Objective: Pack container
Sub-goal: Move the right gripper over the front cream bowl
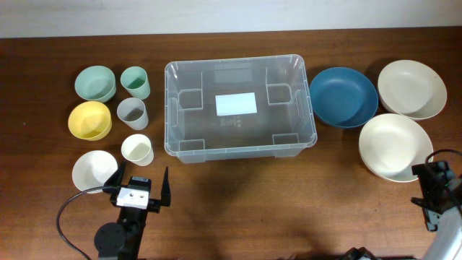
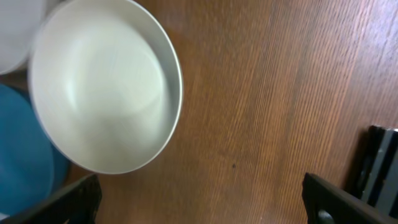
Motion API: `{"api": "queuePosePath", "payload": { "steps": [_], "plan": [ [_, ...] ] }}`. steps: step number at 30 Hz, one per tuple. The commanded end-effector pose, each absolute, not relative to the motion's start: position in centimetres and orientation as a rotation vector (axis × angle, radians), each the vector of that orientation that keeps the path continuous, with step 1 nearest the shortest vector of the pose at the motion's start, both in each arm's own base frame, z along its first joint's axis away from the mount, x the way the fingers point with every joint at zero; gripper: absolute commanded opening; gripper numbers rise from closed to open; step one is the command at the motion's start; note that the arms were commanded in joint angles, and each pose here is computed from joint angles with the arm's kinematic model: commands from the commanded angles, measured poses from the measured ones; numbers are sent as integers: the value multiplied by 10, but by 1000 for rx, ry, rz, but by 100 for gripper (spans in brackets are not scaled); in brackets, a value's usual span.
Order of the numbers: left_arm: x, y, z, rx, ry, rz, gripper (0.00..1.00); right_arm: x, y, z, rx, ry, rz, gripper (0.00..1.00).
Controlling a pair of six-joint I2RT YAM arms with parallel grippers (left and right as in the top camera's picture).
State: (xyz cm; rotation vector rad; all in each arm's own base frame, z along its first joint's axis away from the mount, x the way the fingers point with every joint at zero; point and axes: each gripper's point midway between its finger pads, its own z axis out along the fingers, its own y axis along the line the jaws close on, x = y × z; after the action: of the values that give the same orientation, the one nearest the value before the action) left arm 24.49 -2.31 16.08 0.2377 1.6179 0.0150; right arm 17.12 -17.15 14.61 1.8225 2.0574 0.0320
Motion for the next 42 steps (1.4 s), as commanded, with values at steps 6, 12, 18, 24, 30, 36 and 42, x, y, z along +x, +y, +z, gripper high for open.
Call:
{"api": "queuePosePath", "payload": {
  "steps": [6, 12, 18, 24, 30, 36, 42],
  "plan": [
    [245, -21, 160, 236, 1618, 31, 99, 188, -172, 116, 1792, 2106, 141, 99],
    [245, -21, 160, 237, 1618, 31, 99, 176, -177, 84, 1818, 2093, 128, 99],
    [245, -21, 160, 236, 1618, 31, 100, 184, -179, 78, 1725, 2111, 147, 99],
    [245, -21, 160, 237, 1618, 31, 99, 192, -188, 83, 1682, 2077, 138, 99],
    [245, -21, 160, 237, 1618, 31, 100, 208, -198, 77, 1641, 2061, 170, 99],
    [245, -21, 160, 237, 1618, 31, 100, 223, -202, 59, 1620, 2085, 251, 99],
    [245, -21, 160, 236, 1618, 31, 99, 231, -203, 37, 1639, 2111, 308, 99]
  ]
}}
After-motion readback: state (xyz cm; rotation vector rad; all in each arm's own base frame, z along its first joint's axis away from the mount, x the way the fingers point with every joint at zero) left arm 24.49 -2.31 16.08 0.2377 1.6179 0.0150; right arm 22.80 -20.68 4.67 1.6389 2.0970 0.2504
